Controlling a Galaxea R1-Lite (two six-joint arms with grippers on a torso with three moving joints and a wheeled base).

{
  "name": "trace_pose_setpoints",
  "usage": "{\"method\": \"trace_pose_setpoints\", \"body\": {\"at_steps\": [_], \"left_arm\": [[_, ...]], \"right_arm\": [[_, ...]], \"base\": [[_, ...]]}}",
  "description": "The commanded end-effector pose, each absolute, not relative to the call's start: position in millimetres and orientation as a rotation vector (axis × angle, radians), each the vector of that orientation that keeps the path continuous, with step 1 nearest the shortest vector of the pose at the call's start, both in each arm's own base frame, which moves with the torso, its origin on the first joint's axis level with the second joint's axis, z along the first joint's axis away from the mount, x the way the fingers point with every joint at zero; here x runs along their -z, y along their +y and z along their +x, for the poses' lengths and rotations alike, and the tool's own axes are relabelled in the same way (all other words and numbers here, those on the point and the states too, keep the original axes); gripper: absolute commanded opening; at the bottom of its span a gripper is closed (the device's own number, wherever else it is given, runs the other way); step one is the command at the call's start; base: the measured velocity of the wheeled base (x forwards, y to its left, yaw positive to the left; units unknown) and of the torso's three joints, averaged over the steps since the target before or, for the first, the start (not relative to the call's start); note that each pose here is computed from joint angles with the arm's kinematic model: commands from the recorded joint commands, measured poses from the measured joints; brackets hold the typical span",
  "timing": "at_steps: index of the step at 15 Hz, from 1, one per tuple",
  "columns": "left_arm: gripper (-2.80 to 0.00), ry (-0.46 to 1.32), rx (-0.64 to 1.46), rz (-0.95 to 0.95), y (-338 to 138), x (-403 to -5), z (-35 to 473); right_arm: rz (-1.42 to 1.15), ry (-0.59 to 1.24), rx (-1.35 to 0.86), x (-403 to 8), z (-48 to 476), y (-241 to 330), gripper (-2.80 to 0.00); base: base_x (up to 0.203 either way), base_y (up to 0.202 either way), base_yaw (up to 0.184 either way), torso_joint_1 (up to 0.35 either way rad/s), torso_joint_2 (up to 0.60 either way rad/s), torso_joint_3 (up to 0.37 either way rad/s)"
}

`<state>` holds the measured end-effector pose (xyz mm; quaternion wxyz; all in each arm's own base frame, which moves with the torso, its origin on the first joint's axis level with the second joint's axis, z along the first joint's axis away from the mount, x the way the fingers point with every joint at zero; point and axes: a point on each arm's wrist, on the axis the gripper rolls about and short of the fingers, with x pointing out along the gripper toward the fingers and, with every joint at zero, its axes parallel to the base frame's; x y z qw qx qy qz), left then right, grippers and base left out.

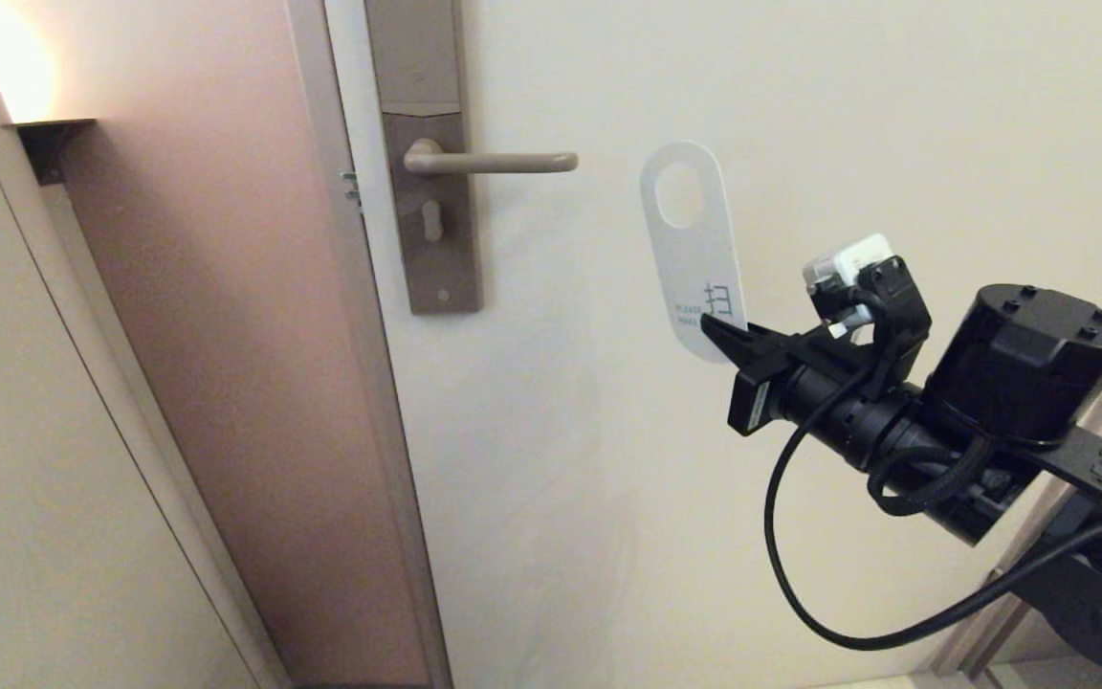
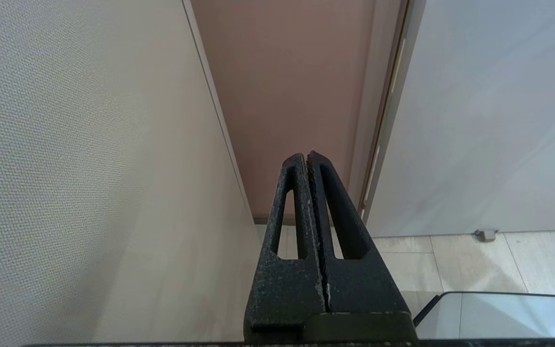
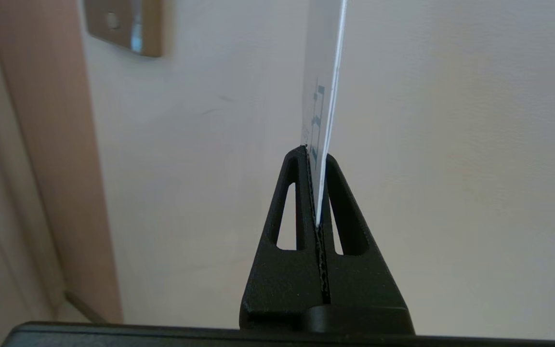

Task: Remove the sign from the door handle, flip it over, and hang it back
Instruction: Hang the sign back with the other side facing out

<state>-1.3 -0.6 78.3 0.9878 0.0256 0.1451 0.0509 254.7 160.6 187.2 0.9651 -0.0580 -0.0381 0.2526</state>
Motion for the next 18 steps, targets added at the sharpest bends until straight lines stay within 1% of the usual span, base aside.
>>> {"method": "trace_pose_setpoints", "body": {"at_steps": [1,4,14,18], "left_arm": [[-2.80,0.293,-0.102,0.051,-1,-78,-1],[-2.80,0.293,-0.102,0.051,-1,-78,-1],[-2.80,0.293,-0.102,0.051,-1,-78,-1],[-2.80,0.293,-0.103,0.051,-1,-78,-1]], "right_arm": [[-0.114,-0.081,-0.521,-186,257,165,-2.80],[-0.072,-0.094,-0.533,-191,265,176,-2.80],[-0.065,-0.071,-0.543,-199,279,186,-2.80],[-0.050,-0.049,-0.594,-198,281,188,-2.80]], "base": [[0.000,0.000,0.000,0.000,0.00,0.000],[0.000,0.000,0.000,0.000,0.00,0.000],[0.000,0.000,0.000,0.000,0.00,0.000],[0.000,0.000,0.000,0.000,0.00,0.000]]}}
